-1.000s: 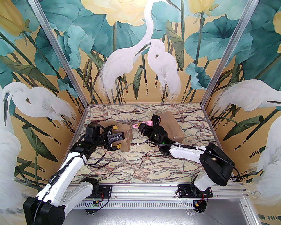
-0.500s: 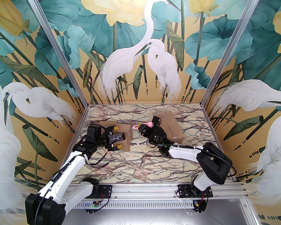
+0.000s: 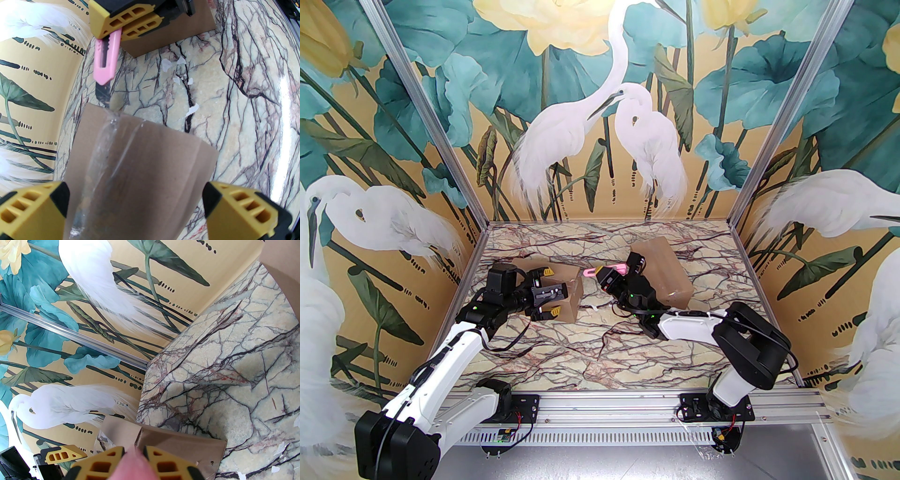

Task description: Unpack the express box

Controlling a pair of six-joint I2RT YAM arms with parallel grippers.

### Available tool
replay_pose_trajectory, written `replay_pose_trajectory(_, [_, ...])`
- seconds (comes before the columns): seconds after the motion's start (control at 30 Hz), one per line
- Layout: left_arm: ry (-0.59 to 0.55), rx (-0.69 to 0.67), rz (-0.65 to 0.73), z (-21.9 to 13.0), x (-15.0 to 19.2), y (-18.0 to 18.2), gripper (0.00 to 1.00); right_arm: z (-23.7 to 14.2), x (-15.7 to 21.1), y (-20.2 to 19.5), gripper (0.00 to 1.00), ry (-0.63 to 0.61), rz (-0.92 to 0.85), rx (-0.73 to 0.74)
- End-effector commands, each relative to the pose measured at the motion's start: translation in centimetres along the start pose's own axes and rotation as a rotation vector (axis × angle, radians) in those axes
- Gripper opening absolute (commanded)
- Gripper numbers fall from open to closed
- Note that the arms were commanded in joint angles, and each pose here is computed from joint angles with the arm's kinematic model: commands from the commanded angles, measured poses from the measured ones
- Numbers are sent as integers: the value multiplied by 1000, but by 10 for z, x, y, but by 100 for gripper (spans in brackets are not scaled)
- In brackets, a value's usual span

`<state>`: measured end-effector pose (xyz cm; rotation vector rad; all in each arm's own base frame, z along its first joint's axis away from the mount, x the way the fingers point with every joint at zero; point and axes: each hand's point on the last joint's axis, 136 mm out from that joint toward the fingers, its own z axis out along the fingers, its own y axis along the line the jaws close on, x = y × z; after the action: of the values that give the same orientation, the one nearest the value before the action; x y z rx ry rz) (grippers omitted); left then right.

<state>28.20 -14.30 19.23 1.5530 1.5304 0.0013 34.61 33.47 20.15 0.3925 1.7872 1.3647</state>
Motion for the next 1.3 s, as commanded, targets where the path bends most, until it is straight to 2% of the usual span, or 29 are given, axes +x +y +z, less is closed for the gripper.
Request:
replay_pose_trajectory(0.0, [-17,20,15,5,0,-6,100,2,1,5,0,-7,33,-30])
replay_pose_trajectory(0.57, [14,-21,33,13,8,4,100,7,7,7,0,15,149,-70])
replay_pose_trajectory(0.97, [21,-61,23,20,9,20,99,13,25,1,0,102,197,-35])
replay_pose_trajectory(1.27, [7,-119,-84,24,3,44,99,14,45,4,0,215,220,-32])
